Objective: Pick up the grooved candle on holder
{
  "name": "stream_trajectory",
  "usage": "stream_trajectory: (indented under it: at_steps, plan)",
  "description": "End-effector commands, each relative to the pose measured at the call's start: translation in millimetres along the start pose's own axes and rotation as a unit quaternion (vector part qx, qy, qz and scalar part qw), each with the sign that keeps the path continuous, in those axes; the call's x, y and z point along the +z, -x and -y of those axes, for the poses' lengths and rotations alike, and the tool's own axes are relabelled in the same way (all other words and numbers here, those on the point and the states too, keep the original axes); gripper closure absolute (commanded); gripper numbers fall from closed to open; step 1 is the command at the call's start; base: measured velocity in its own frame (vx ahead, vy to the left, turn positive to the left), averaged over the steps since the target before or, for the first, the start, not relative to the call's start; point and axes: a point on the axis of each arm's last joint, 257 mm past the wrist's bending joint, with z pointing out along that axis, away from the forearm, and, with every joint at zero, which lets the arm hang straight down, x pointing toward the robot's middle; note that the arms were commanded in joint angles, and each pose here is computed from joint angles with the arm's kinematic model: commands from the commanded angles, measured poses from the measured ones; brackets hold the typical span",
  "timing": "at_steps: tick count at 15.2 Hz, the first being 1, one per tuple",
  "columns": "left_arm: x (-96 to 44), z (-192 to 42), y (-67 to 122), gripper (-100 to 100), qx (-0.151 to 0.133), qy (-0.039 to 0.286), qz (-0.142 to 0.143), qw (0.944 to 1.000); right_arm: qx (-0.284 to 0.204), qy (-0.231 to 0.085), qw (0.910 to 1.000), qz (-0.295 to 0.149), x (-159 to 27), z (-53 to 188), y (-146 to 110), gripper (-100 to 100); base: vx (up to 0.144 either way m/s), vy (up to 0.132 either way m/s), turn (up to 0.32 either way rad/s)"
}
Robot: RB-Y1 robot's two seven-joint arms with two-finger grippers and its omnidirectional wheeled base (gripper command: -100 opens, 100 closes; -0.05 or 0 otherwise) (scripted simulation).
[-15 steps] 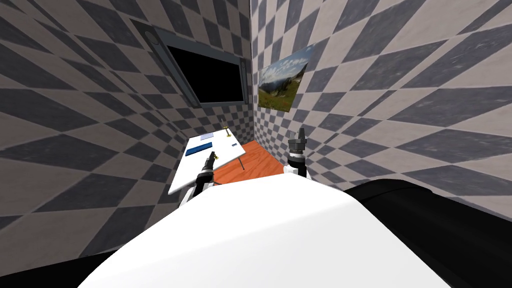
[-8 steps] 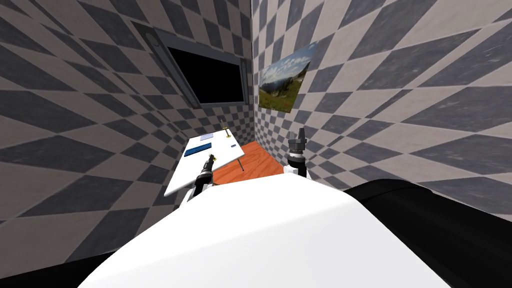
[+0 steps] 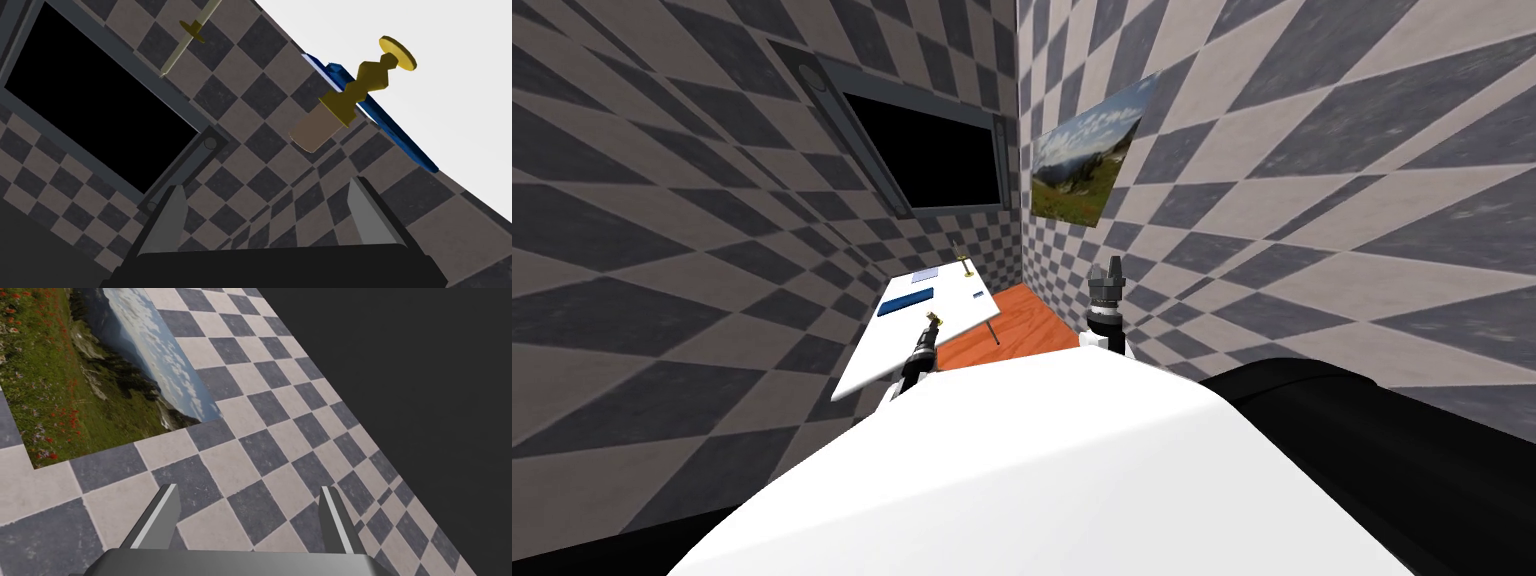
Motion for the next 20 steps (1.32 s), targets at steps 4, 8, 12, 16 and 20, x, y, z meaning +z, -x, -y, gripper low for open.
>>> stream_trajectory:
  at_steps: [4,8,12,16,20]
  plan:
    - [-8.4,-47,-16.4,-100,0.003,0.057,-0.013,0.9983,0.0,0.0,1.0,0.0,0.0,0,0,0,0.136,0.028,0.02]
    - [-16.7,-70,-29.1,-100,-0.003,0.088,-0.024,0.9958,0.0,0.0,1.0,0.0,-0.1,0,0,0,0.189,0.079,-0.015]
    - [-13.2,-66,-26.6,100,-0.001,0.081,-0.021,0.9965,0.0,0.0,1.0,0.0,0.0,0,0,0,0.058,0.032,-0.006]
    - [-13.6,-66,-26.9,100,-0.001,0.081,-0.022,0.9964,0.0,0.0,1.0,0.0,0.1,0,0,0,0.001,0.001,0.003]
    - [10.8,-42,-14.2,-100,0.001,0.055,-0.009,0.9985,0.0,0.0,1.0,0.0,0.1,0,0,0,-0.098,-0.08,0.038]
